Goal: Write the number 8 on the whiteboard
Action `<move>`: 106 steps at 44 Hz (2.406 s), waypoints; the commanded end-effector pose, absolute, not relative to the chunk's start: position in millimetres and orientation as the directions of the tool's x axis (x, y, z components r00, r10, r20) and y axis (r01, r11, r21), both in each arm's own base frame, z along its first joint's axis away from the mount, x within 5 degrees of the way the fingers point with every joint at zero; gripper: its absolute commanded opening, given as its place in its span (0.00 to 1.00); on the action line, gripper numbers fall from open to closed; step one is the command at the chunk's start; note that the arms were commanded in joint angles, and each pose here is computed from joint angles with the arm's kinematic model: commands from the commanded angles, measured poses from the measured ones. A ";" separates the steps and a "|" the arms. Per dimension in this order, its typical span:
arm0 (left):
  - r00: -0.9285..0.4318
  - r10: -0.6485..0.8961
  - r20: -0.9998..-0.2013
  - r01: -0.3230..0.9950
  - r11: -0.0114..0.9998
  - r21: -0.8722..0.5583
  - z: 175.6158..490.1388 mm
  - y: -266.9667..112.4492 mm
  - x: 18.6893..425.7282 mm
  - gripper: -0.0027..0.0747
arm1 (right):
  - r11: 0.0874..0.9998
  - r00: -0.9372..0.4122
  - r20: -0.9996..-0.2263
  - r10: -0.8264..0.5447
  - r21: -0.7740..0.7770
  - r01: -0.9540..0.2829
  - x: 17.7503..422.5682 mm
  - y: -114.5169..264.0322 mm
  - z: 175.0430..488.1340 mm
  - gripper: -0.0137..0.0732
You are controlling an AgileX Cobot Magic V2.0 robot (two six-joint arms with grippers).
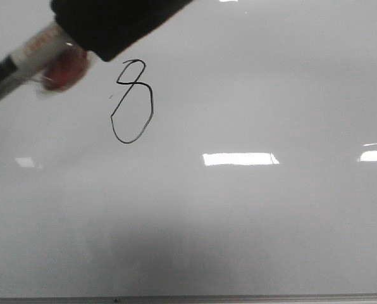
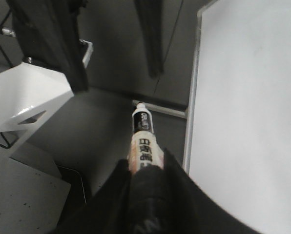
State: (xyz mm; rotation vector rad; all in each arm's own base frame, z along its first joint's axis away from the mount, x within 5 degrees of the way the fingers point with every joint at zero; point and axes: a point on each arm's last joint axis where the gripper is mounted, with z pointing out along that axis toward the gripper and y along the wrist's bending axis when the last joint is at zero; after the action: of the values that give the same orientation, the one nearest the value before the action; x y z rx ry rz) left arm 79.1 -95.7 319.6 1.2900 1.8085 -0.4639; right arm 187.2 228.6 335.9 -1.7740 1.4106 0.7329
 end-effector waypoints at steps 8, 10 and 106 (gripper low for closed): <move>-0.062 0.550 -0.833 0.905 0.383 0.186 333.3 -101.0 81.5 0.49 | -0.190 0.367 -0.828 -0.424 -0.315 -0.930 157.9 246.4 378.7 0.08; -0.056 0.552 -0.832 0.905 0.380 0.191 333.3 -101.0 81.5 0.44 | -0.196 0.384 -0.818 -0.428 -0.331 -0.923 157.4 247.4 379.8 0.08; -0.501 -0.063 -0.863 -0.098 0.995 -0.016 267.1 18.4 233.0 0.01 | 0.943 -0.135 -0.989 0.054 0.095 -0.318 77.3 29.3 289.4 0.08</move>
State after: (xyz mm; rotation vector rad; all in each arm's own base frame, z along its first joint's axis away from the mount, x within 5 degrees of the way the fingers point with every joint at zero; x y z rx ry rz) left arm 224.3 18.8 254.1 -0.1108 2.2501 0.0670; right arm 75.2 33.4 277.5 -0.2749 1.7425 0.3392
